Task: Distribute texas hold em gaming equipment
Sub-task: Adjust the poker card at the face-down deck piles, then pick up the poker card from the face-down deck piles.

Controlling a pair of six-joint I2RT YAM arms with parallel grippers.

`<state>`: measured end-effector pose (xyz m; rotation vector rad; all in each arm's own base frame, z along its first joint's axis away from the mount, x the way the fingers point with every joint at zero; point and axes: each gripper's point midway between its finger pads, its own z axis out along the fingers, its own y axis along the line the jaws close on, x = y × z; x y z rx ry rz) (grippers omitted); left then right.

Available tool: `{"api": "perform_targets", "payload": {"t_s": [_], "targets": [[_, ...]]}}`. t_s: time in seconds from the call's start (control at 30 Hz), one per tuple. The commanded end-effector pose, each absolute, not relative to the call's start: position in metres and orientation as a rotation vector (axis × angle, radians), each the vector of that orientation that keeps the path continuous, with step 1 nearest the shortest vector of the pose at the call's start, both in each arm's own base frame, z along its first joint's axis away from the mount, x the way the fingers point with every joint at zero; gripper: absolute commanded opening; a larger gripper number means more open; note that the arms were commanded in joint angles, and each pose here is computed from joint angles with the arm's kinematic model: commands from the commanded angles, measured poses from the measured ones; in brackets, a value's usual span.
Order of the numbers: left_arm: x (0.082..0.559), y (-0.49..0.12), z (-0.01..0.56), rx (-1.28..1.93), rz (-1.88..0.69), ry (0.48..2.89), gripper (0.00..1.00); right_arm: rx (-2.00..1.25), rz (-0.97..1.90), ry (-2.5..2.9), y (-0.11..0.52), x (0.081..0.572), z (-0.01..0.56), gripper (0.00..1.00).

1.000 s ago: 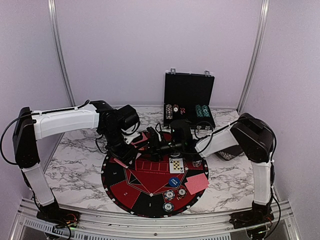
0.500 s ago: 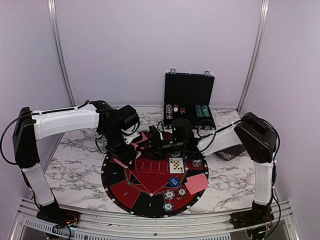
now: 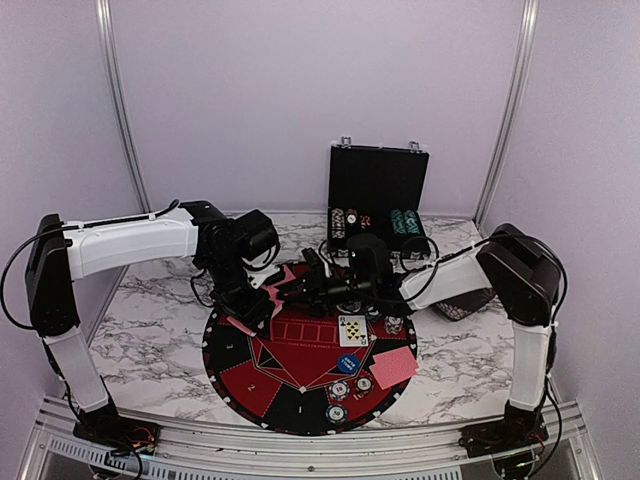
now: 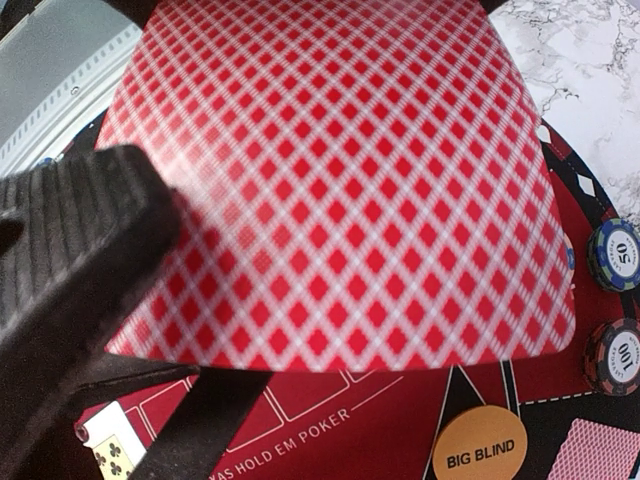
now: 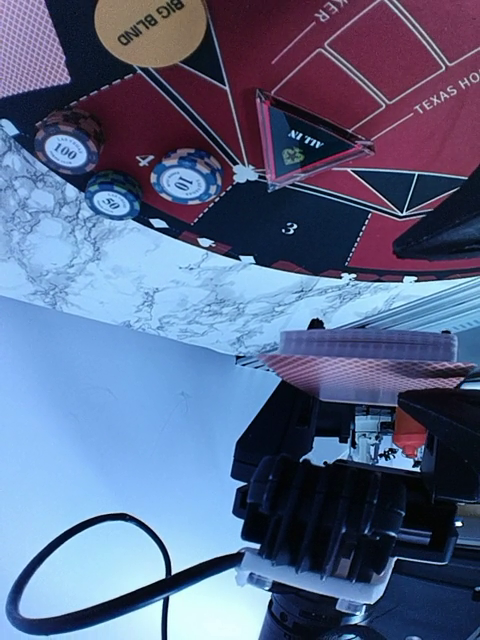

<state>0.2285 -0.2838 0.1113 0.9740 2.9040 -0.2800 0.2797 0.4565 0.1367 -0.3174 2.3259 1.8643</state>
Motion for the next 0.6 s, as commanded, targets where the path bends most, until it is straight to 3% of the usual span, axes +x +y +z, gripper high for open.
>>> {"api": "perform_targets", "payload": {"t_s": [0.0,0.57], "targets": [[0.2284,-0.2855,0.1188,0.991,-0.288,2.884,0.49,-0.324,1.868,2.254,0.4529,0.2851,0.1608,0.4],[0.2285,-0.2854,0.1182,0.992,-0.285,2.885,0.49,-0.3,1.888,2.226,0.4519,0.2873,0.168,0.25]]}}
